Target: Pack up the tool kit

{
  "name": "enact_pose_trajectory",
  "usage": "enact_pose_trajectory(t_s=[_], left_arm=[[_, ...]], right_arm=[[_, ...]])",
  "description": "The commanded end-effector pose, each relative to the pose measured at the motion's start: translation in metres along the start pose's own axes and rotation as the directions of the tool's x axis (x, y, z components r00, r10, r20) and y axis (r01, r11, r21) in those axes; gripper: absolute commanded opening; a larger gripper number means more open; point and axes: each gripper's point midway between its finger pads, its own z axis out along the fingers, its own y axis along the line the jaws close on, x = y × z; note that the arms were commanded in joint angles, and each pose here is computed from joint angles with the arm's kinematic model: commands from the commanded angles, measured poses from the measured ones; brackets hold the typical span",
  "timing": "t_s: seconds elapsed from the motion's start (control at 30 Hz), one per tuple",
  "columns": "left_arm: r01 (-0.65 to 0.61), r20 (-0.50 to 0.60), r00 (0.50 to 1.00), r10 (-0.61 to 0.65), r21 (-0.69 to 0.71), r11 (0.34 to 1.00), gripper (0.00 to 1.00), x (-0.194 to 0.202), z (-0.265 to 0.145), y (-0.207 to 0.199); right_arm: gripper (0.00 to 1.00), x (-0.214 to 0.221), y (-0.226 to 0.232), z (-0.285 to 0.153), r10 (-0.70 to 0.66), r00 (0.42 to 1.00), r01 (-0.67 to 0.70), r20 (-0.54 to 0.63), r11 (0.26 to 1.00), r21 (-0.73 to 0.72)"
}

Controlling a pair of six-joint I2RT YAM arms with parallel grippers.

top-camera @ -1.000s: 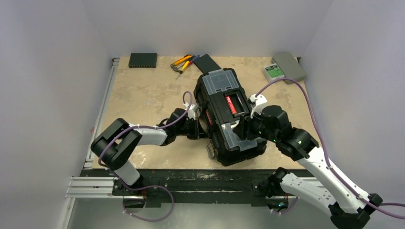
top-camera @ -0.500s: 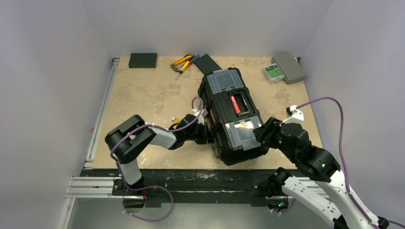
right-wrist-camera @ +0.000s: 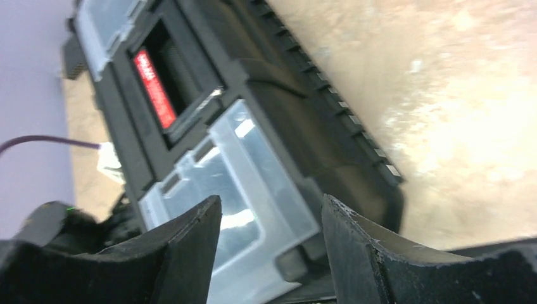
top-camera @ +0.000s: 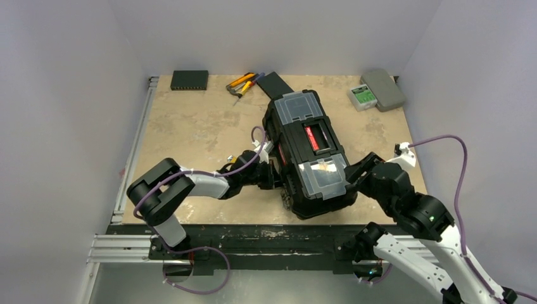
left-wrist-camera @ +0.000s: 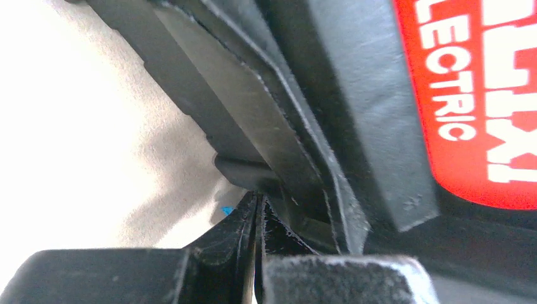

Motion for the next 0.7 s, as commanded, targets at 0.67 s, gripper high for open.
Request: enact_pose_trajectory(t_s=[0.67], left_arm=[[-0.07,0.107,0.991,0.076,-0.058,0.996,0.0,-0.029,-0.047,0.006]], right_arm=[[0.59,0.054,-0.021,0.013,0.152,0.972,-0.13,-0.177,0.983,0.128]])
